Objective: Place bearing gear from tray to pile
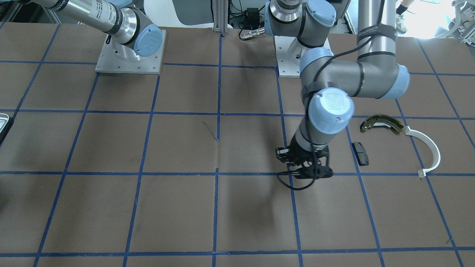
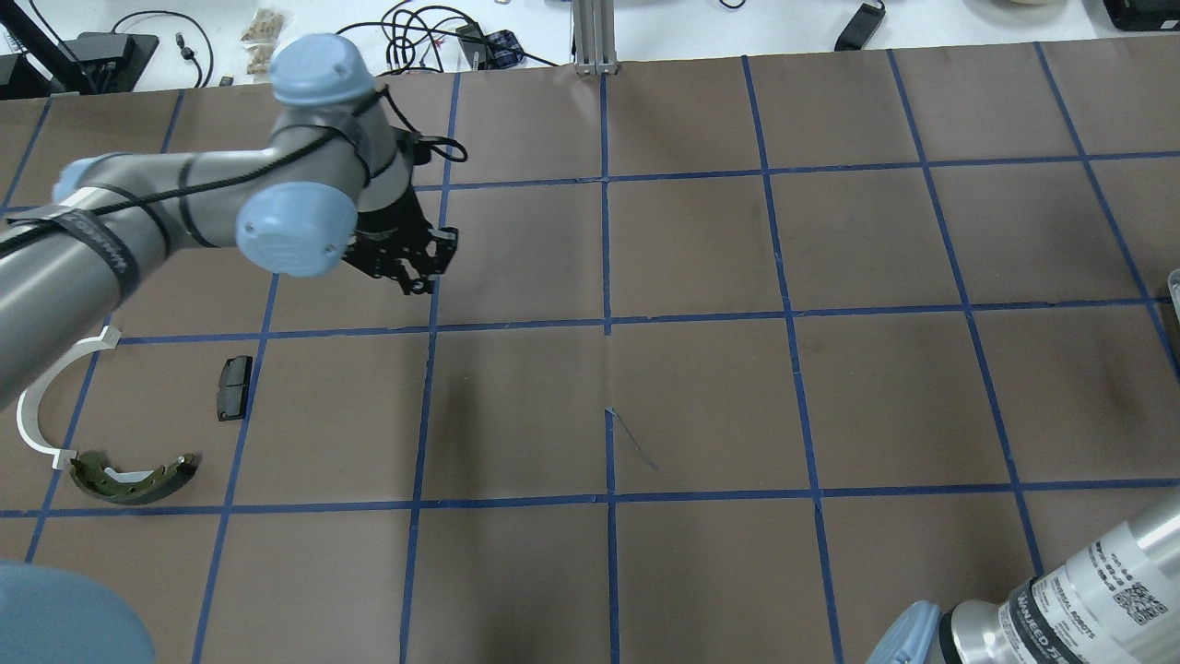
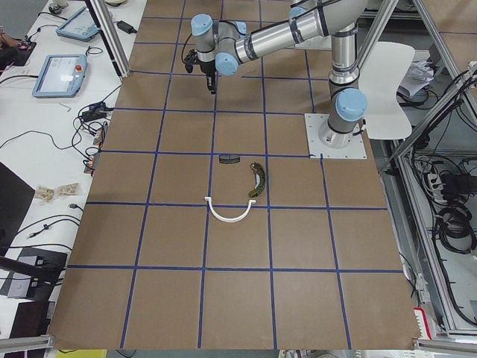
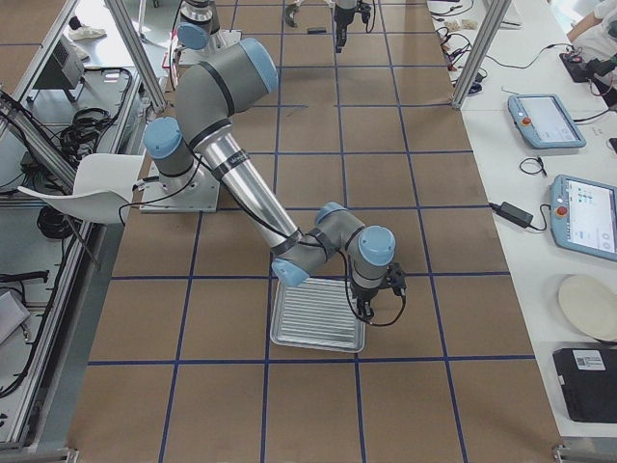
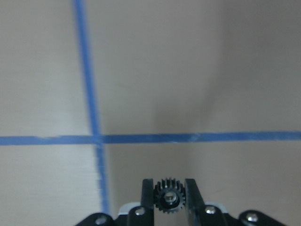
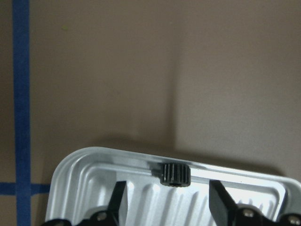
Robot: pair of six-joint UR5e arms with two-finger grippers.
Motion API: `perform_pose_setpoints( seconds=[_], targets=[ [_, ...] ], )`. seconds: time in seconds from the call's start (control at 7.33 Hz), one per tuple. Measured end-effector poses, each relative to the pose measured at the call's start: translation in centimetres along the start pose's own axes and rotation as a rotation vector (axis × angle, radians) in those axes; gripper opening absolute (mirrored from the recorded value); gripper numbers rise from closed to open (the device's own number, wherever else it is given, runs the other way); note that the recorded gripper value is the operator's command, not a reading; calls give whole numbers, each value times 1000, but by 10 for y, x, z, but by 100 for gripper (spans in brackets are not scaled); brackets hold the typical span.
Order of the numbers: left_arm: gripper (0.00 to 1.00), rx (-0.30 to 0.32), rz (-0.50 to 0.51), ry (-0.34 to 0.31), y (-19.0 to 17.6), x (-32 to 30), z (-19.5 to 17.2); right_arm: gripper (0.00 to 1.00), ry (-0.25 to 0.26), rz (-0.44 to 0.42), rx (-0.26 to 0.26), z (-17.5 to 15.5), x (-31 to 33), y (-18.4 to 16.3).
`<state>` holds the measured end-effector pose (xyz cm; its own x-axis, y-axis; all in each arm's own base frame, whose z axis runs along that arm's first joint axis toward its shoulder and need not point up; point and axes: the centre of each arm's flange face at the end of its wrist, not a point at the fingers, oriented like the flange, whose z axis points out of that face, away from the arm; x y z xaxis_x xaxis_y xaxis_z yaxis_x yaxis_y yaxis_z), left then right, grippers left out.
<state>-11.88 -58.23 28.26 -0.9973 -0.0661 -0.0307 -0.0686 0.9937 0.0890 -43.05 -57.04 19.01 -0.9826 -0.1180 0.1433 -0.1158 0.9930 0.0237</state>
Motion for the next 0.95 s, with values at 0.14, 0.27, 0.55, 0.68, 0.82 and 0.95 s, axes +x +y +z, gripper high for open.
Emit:
perform_pose_setpoints(
  seconds=[0.14,0.27,0.55,0.68,0.82,0.95],
  targets=[
    [0,-21,-28,-14,-10,-55,-6,55,-2,0,-2,2,0,0],
    [0,-51,-54,-24,-11,-105,-5,48,-1,1,-4,3,0,0],
    [0,-99,-93,-11,-7,-187,4,33,1,1,-8,4,1,0],
    [0,-123,-99,7,0,-225,16,29,1,1,-8,5,1,0],
    [0,-142,-88,28,11,-256,28,20,-1,1,-9,5,1,0],
    [0,-155,-59,47,19,-278,39,11,-1,3,-8,5,0,0]
  ],
)
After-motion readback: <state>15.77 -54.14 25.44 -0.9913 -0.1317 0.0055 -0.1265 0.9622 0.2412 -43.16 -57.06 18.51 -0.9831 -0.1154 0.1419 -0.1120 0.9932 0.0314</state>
